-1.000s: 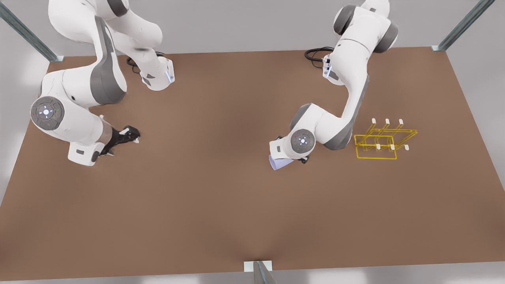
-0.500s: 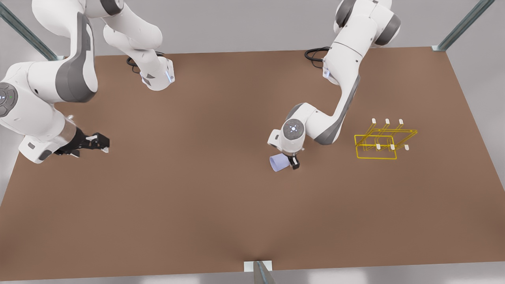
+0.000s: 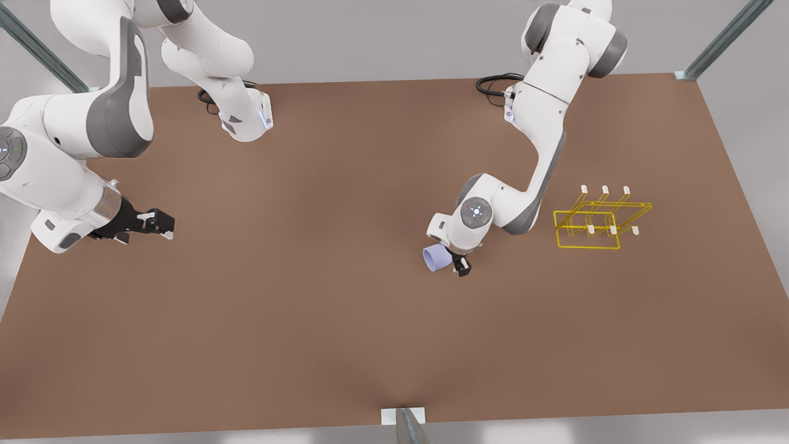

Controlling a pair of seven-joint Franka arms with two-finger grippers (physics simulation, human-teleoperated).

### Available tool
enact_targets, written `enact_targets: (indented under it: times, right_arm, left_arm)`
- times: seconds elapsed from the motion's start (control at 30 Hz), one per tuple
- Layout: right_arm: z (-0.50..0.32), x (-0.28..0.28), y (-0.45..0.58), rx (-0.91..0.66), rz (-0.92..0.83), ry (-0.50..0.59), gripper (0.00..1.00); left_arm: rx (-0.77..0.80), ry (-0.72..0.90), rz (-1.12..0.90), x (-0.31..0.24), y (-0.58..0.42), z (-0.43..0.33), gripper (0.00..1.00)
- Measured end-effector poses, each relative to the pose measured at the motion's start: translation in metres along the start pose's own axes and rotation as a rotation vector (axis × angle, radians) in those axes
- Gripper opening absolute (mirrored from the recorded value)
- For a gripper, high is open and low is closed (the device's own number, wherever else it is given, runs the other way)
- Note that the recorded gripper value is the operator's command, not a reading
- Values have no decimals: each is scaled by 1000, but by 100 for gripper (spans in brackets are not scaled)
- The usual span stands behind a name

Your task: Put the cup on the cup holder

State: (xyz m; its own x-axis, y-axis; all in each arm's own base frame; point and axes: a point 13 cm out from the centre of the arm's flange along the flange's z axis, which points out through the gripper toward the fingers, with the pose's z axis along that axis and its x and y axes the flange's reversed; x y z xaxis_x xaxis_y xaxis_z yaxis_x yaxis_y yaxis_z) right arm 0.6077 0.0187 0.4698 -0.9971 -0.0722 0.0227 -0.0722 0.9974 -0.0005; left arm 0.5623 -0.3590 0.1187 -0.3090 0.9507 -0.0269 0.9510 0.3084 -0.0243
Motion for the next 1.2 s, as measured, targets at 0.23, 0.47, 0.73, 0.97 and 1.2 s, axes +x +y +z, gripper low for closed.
enact_targets:
  times: [0.23, 0.47, 0.73, 0.97, 1.2]
  right_arm:
    - [-9, -2, -1, -6, 23, -18, 100]
    - [-10, -2, -14, -3, 57, -19, 100]
    - [-7, 8, -46, 56, 100, 14, 100]
    - [5, 20, -14, 102, 38, 95, 100]
    - [-5, 17, -21, 149, 43, 93, 100]
  left_arm:
    - [13, 7, -6, 2, -2, 18, 100]
    - [30, 9, -21, 3, -6, 34, 100]
    - [51, 10, -46, 2, -13, 46, 100]
    - [75, 4, -79, 3, -17, 65, 100]
    - [93, -2, -106, 2, -20, 74, 100]
